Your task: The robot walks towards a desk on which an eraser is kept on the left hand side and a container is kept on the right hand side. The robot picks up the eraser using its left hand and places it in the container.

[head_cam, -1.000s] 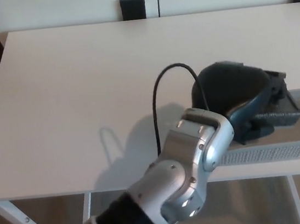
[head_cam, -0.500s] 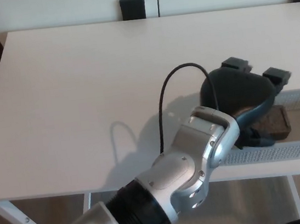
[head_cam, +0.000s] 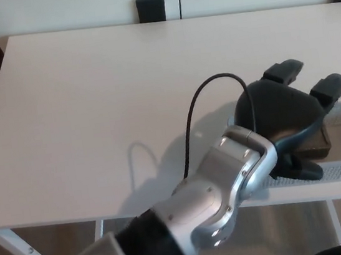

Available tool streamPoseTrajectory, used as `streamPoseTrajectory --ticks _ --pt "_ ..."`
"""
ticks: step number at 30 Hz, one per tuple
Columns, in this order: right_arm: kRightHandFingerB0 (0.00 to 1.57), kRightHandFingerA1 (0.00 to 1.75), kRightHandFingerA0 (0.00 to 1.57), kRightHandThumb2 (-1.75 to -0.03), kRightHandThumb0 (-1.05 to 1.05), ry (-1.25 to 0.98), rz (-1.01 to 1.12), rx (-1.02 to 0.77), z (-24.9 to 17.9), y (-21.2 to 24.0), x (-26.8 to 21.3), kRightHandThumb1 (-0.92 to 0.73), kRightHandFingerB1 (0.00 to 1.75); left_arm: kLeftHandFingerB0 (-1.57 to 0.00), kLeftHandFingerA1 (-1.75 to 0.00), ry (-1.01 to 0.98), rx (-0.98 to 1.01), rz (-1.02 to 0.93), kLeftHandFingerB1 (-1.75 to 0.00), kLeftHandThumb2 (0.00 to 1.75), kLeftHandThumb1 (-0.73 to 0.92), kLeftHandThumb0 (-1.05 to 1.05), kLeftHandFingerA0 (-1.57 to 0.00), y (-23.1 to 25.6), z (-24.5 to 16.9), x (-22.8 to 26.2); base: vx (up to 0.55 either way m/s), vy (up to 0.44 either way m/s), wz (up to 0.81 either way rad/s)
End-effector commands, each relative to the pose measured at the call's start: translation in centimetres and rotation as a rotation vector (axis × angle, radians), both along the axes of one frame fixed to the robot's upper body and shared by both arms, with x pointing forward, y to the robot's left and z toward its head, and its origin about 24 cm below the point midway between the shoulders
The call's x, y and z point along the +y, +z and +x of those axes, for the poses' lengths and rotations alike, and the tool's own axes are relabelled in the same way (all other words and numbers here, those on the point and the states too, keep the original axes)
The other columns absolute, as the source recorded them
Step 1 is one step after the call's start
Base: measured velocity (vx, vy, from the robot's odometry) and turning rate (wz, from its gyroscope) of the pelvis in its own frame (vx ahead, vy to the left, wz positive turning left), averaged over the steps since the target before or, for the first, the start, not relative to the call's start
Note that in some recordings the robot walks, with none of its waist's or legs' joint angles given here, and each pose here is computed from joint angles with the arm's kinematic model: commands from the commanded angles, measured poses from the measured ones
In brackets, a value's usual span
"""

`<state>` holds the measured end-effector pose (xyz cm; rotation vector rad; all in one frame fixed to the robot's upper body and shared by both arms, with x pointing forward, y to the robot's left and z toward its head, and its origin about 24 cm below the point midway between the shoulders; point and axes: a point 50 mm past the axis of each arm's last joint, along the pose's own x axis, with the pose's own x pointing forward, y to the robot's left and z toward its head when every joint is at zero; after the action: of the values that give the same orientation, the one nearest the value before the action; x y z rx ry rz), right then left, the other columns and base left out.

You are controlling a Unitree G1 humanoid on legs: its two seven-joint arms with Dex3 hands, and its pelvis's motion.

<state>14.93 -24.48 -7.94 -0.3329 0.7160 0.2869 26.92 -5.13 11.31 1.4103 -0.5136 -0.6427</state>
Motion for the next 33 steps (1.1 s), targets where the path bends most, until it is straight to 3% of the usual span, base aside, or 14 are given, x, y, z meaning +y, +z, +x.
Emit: streamPoseTrajectory --ticks 1,4,6,10,15,16,18,26,27,28,29,31,32,33 --pt "0.55 0.48 0.64 -0.56 -0.37 0.006 -0.018 0.002 -0.1 0.2 -0.6 -0.57 0.42 0.00 -0.07 -0.164 0.030 -0.245 -0.20 1.01 0.59 -0.88 0.00 2.9 -4.2 2.4 0.00 0.000 0.00" --pt "0.55 0.47 0.65 -0.57 -0.40 0.027 -0.049 0.009 0.1 0.3 -0.9 -0.57 0.41 -0.03 -0.11 -0.309 0.175 -0.393 -0.25 0.98 0.60 -0.87 -0.03 5.5 -7.5 4.9 0.00 0.000 0.00" --pt "0.53 0.50 0.66 -0.59 -0.52 0.065 -0.062 0.019 -0.1 0.1 -1.3 -0.64 0.42 -0.17 -0.27 -0.386 0.386 -0.489 -0.48 0.94 0.52 -0.76 0.00 6.7 -9.2 6.7 0.00 0.000 0.00" --pt "0.55 0.51 0.65 -0.57 -0.44 0.014 -0.017 0.022 -0.4 0.2 -1.2 -0.55 0.43 -0.33 -0.39 -0.568 0.710 -0.625 -0.44 0.85 0.51 -0.83 -0.16 8.0 -11.0 11.2 0.00 0.000 0.00" --pt "0.55 0.51 0.64 -0.57 -0.39 -0.026 -0.002 0.047 -1.0 -0.4 -1.3 -0.58 0.43 -0.44 -0.39 -0.723 0.863 -0.642 -0.47 0.89 0.52 -0.87 -0.17 9.0 -11.1 16.0 0.00 0.000 0.00" --pt "0.55 0.51 0.64 -0.57 -0.38 -0.027 -0.001 0.048 -1.1 -0.4 -1.3 -0.57 0.43 -0.56 -0.30 -0.762 0.897 -0.660 -0.38 0.61 0.65 -0.84 -0.26 9.1 -11.1 17.0 0.00 0.000 0.00" --pt "0.54 0.48 0.64 -0.57 -0.40 -0.008 -0.030 0.052 -1.2 -0.6 -1.4 -0.57 0.42 -0.61 -0.31 -0.816 1.044 -0.688 -0.39 0.60 0.61 -0.85 -0.27 8.8 -11.4 19.1 0.00 0.000 0.00" --pt "0.53 0.48 0.58 -0.57 -0.36 -0.011 -0.033 0.082 -1.7 -1.1 -1.3 -0.59 0.43 -0.60 -0.34 -0.767 1.265 -0.513 -0.38 0.62 0.66 -0.93 -0.44 9.3 -12.4 24.2 0.00 0.000 0.00" --pt "0.54 0.48 0.58 -0.57 -0.37 -0.006 -0.034 0.081 -1.7 -1.2 -1.2 -0.58 0.43 -0.69 -0.45 -0.818 1.234 -0.625 -0.54 1.06 0.55 -0.95 -0.45 9.1 -13.0 24.3 0.00 0.000 0.00" --pt "0.54 0.48 0.58 -0.57 -0.37 -0.004 -0.034 0.081 -1.7 -1.2 -1.2 -0.58 0.43 -0.69 -0.45 -0.838 1.218 -0.678 -0.54 1.06 0.55 -0.95 -0.45 9.0 -13.2 24.4 0.00 0.000 0.00" --pt "0.54 0.49 0.58 -0.57 -0.38 -0.003 -0.035 0.081 -1.7 -1.2 -1.2 -0.58 0.43 -0.70 -0.37 -0.850 1.220 -0.714 -0.40 0.64 0.75 -0.96 -0.54 8.7 -13.5 24.9 0.00 0.000 0.00" --pt "0.54 0.49 0.59 -0.57 -0.39 -0.002 -0.036 0.082 -1.7 -1.2 -1.2 -0.58 0.43 -0.75 -0.43 -0.772 1.280 -0.631 -0.42 0.63 0.74 -0.99 -0.63 9.1 -13.6 26.1 0.00 0.000 0.00" --pt "0.54 0.49 0.59 -0.57 -0.38 -0.001 -0.039 0.082 -1.7 -1.2 -1.3 -0.58 0.43 -0.77 -0.54 -0.737 1.245 -0.622 -0.53 0.99 0.49 -0.91 -0.67 9.5 -13.9 26.2 0.00 0.000 0.00" --pt "0.54 0.49 0.59 -0.57 -0.38 -0.001 -0.040 0.083 -1.6 -1.2 -1.3 -0.58 0.43 -0.77 -0.54 -0.732 1.221 -0.655 -0.53 0.99 0.49 -0.91 -0.67 9.5 -14.1 26.2 0.00 0.000 0.00"
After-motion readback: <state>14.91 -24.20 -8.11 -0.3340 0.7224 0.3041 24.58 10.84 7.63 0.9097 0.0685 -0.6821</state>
